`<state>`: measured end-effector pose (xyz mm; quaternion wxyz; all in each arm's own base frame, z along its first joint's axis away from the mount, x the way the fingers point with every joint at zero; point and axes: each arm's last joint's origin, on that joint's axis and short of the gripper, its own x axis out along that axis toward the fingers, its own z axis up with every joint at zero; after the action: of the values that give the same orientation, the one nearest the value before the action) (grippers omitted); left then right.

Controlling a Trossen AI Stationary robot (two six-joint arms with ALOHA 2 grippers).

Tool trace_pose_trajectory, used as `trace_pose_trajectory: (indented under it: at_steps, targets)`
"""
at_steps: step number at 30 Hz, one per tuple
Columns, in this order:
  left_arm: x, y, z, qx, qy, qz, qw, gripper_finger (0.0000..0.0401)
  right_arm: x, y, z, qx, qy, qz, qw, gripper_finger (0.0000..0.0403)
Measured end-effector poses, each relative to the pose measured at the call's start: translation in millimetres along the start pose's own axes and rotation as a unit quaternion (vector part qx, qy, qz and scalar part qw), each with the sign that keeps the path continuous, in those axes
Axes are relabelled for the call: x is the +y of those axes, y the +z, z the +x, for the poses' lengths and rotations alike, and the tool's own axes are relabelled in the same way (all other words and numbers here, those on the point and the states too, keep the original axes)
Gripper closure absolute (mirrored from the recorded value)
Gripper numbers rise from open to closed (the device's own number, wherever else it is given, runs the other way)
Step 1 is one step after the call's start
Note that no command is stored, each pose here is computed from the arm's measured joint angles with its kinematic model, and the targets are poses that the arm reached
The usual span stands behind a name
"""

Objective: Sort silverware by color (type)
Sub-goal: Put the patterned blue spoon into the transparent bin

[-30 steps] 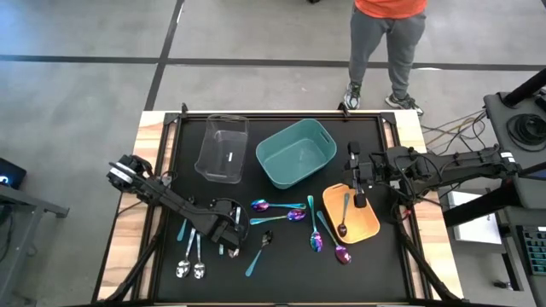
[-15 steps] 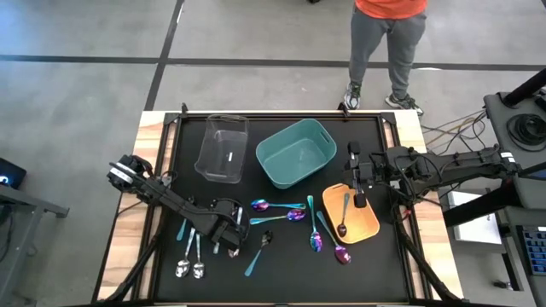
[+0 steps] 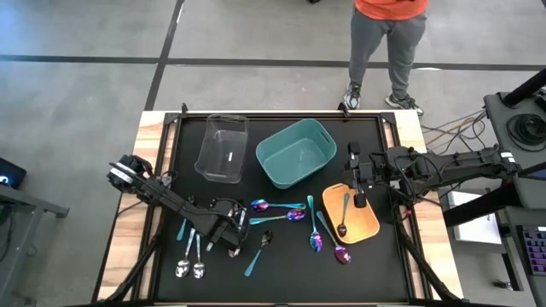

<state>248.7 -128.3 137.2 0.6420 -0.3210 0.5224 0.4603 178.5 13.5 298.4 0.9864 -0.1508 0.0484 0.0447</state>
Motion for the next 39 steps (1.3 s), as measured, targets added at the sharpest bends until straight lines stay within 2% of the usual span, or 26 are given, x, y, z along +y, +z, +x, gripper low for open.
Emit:
trace_pose_trajectory:
  at_steps: [5,10,16,19,21,23,26,28,32,39]
  targets:
    - [5.1,2.5,-6.5,-0.001,-0.001,0.003,1.0,0.04,0.0,0.0,0.0,0.0,0.0,0.0,1.0,0.0349]
    - [10.3,8.0,-25.1,-0.005,-0.038,0.016,0.999,0.04,0.0,0.0,0.0,0.0,0.0,0.002,1.0,0.0349]
    - [22.0,20.0,-62.7,-0.052,-0.122,0.078,0.988,0.0401,0.0,0.0,0.0,0.0,0.001,0.005,1.0,0.0349]
    - [24.1,29.0,-88.0,-0.115,-0.195,0.111,0.968,0.0401,0.0,0.3,0.0,-0.002,0.0,0.005,1.0,0.0349]
    - [22.4,35.0,-106.0,-0.167,-0.257,0.138,0.942,0.0401,-0.4,1.7,0.0,-0.009,0.0,0.005,1.0,0.0349]
    - [17.7,40.6,-124.5,-0.223,-0.323,0.171,0.904,0.0401,-0.3,2.0,1.9,-0.013,0.001,0.004,1.0,0.0349]
    - [11.2,46.3,-151.9,-0.307,-0.403,0.235,0.829,0.0401,0.2,1.3,8.4,-0.018,0.005,-0.001,1.0,0.0349]
    - [6.6,48.4,-167.3,-0.357,-0.443,0.281,0.773,0.0401,1.1,1.3,14.4,-0.028,0.016,-0.009,0.999,0.0349]
    - [-0.7,51.3,-184.3,-0.432,-0.484,0.359,0.671,0.0401,2.8,2.6,26.9,-0.062,0.041,-0.03,0.997,0.0349]
    - [-20.7,46.7,-183.4,-0.503,-0.5,0.455,0.538,0.0401,3.3,6.0,41.8,-0.083,0.06,-0.036,0.994,0.0349]
